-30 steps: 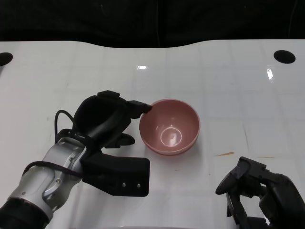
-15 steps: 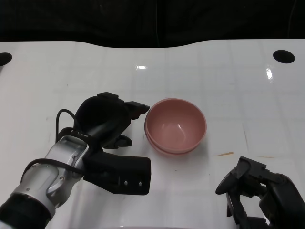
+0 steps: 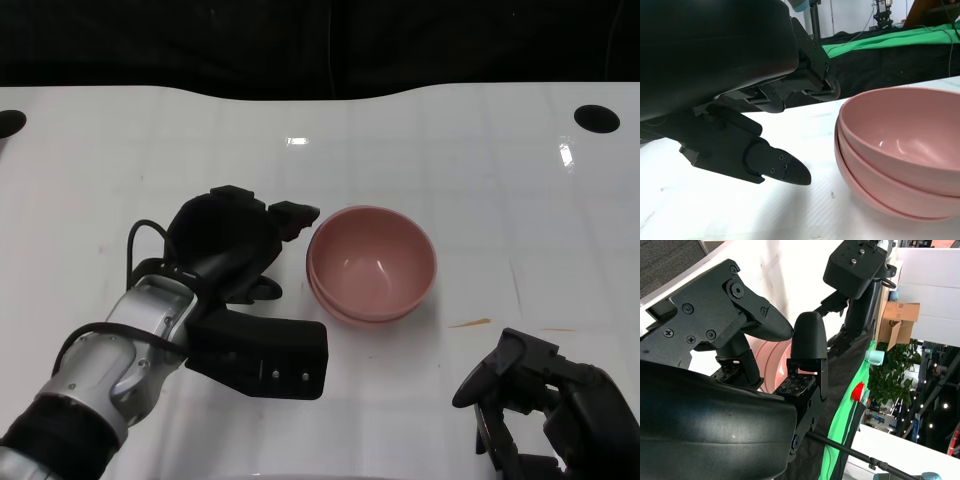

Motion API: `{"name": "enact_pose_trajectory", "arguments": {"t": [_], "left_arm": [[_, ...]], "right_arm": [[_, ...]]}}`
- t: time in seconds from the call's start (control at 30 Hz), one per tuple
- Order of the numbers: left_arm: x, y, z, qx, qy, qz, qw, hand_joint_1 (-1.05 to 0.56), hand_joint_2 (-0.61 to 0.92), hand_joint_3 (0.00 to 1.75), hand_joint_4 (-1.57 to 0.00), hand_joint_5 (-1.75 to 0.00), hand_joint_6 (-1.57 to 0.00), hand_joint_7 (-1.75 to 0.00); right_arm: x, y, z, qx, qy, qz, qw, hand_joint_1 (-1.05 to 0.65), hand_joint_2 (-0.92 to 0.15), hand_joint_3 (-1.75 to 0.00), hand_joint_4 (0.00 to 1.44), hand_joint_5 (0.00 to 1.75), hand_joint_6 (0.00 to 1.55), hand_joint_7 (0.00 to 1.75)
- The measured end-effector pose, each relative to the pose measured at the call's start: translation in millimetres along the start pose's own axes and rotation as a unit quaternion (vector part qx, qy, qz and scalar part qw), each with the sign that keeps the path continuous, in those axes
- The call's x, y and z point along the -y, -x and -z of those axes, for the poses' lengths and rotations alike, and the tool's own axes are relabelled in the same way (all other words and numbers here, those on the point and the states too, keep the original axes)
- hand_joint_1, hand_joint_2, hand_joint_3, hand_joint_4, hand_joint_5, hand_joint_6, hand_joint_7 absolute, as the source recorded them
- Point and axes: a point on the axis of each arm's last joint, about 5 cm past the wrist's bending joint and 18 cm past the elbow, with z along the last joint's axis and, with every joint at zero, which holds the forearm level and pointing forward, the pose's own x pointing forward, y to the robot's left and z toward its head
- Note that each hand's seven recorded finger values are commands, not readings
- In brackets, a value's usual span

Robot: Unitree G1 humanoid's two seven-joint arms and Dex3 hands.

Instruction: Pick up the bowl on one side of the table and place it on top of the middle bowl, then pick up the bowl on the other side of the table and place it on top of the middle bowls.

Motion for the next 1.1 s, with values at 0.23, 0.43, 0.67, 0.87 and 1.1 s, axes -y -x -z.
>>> {"name": "enact_pose_trajectory", "arguments": {"t": [0.23, 0.43, 0.67, 0.87, 1.1], "left_arm": [[-0.9, 0, -1.5, 0.019, 0.013, -0.043, 0.999, -0.4, 0.91, 0.01, -0.17, -0.38, -0.23, -0.01], [0.3, 2, -1.6, 0.059, 0.053, -0.067, 0.995, -0.36, 0.92, 0.04, -0.04, -0.63, -0.27, -0.02], [3.4, 6, 4.3, 0.081, 0.082, -0.055, 0.992, -0.35, 0.91, 0.06, -0.09, -0.67, -0.55, -0.13], [5.5, 8, 8.3, 0.077, 0.082, -0.033, 0.993, -0.36, 0.92, 0.04, -0.19, -0.64, -0.67, -0.11], [3.7, 7, 8.6, 0.079, 0.079, -0.02, 0.993, -0.39, 0.92, 0.05, -0.17, -0.64, -0.71, -0.1]], "right_arm": [[0.0, 0.0, 0.0, 0.0, 0.0, 0.0, 1.0, -0.16, -0.47, -1.27, 0.78, 1.7, 0.76, 1.36], [-0.1, 0.0, -0.2, 0.0, 0.001, 0.0, 1.0, -0.16, -0.47, -1.28, 0.78, 1.7, 0.76, 1.36], [-0.1, 0.8, -0.5, 0.0, 0.001, 0.0, 1.0, -0.16, -0.47, -1.28, 0.78, 1.7, 0.76, 1.36], [-0.2, 0.6, -0.6, 0.0, 0.003, 0.0, 1.0, -0.17, -0.46, -1.28, 0.78, 1.7, 0.76, 1.37], [-0.2, 0.6, -0.7, 0.0, 0.003, 0.0, 1.0, -0.17, -0.47, -1.27, 0.78, 1.7, 0.76, 1.37]]}}
